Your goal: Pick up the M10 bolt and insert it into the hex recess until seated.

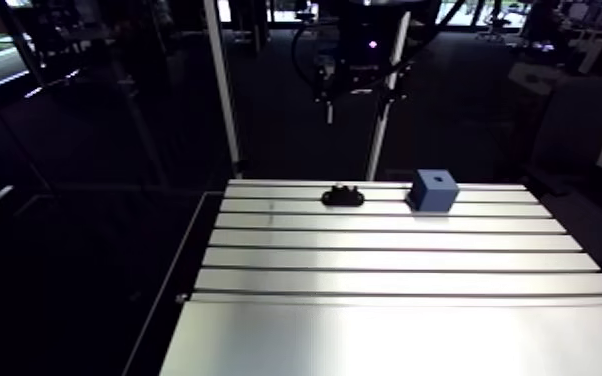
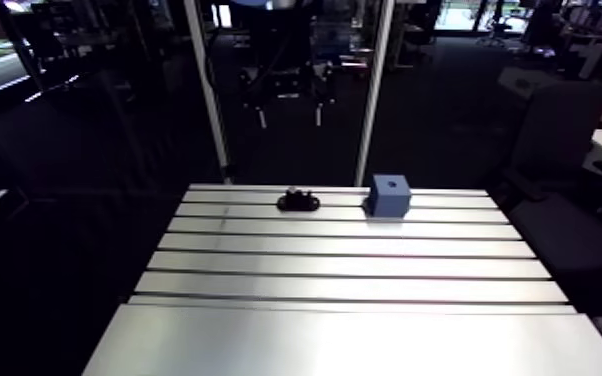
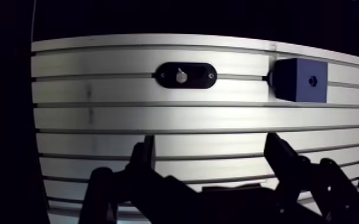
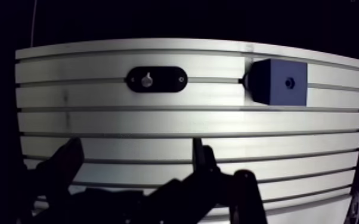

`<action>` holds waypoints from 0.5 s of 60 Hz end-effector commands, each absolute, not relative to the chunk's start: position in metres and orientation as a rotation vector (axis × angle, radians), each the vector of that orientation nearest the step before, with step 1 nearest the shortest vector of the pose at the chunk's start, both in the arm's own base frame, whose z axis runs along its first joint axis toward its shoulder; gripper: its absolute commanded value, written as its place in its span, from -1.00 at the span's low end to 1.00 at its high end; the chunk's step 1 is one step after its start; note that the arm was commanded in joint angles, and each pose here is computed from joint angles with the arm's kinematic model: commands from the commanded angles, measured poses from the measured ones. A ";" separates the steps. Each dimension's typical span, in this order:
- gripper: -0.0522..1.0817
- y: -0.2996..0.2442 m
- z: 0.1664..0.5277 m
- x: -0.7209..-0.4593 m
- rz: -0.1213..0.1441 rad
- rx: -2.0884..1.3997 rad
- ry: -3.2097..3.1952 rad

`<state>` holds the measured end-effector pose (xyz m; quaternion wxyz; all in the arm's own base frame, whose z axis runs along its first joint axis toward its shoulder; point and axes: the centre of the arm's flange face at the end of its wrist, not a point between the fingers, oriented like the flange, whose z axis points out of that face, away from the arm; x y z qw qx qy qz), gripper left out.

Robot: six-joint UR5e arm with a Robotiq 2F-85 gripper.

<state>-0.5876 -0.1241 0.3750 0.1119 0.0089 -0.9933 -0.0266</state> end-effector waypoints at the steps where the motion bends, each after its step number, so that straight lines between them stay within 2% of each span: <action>1: -0.89 -0.125 0.347 -0.599 -0.066 -0.020 -2.887; 30: -0.86 -0.127 0.305 -0.626 -0.042 -0.116 -2.878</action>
